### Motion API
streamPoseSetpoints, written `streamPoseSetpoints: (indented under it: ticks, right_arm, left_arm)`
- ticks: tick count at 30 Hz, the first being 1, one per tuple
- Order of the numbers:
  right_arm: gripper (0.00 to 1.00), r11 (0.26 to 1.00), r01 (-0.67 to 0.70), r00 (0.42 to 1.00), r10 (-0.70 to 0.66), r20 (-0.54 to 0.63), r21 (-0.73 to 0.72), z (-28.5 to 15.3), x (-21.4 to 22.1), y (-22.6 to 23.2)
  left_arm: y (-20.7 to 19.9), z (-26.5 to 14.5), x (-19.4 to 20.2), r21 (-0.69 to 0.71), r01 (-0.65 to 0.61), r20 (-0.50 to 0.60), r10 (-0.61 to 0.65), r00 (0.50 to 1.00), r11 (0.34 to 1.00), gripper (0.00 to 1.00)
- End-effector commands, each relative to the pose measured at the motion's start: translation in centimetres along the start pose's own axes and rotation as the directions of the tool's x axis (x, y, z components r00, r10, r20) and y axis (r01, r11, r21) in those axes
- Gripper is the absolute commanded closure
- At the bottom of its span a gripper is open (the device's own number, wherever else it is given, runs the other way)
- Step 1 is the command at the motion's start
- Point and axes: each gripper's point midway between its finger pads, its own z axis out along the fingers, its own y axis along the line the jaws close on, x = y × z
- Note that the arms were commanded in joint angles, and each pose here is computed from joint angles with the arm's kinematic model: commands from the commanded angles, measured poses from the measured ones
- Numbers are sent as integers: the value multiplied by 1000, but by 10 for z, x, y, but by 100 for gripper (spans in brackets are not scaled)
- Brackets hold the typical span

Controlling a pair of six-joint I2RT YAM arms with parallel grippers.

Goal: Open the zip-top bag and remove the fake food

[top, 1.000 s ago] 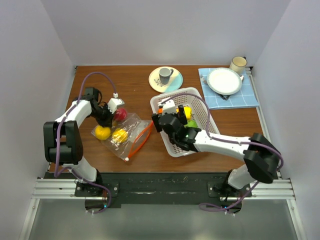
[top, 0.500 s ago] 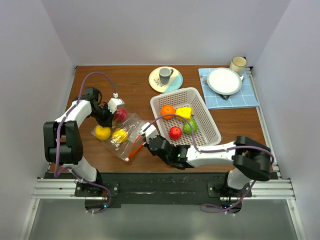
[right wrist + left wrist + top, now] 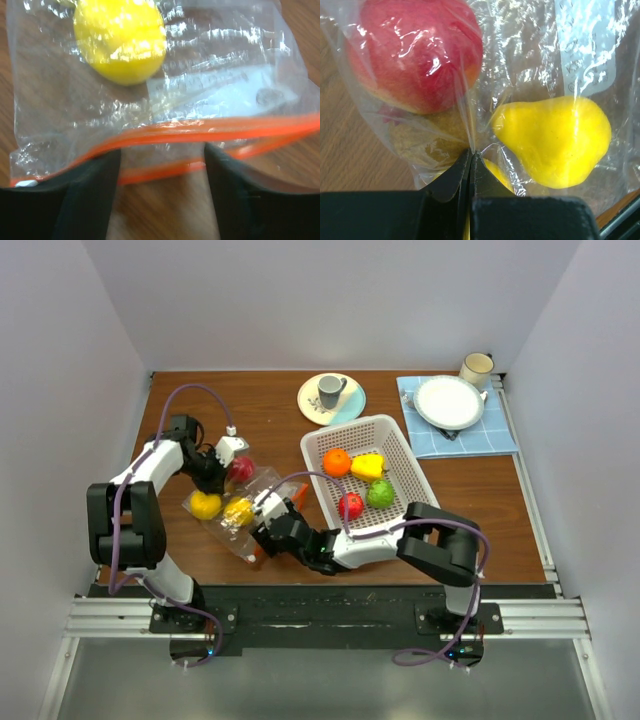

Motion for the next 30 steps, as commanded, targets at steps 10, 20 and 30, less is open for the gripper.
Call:
streamPoseSetpoints:
  ticks: [10,20,30]
  right_arm:
    - [12,993,-105,978,113,173,-56,28,-45,13]
    - [11,992,-113,970,123,209,-57,29,-57,12]
    - [10,993,-114,971,112,209,1,48,-55,-15]
  left_arm:
    - [-23,-83,-77,11,-63,181,60,982,998,100]
    - [-43,-68,-56,67,-40,145,30,989,997,100]
    - [-46,-45,-28,101,-39,60,33,998,994,100]
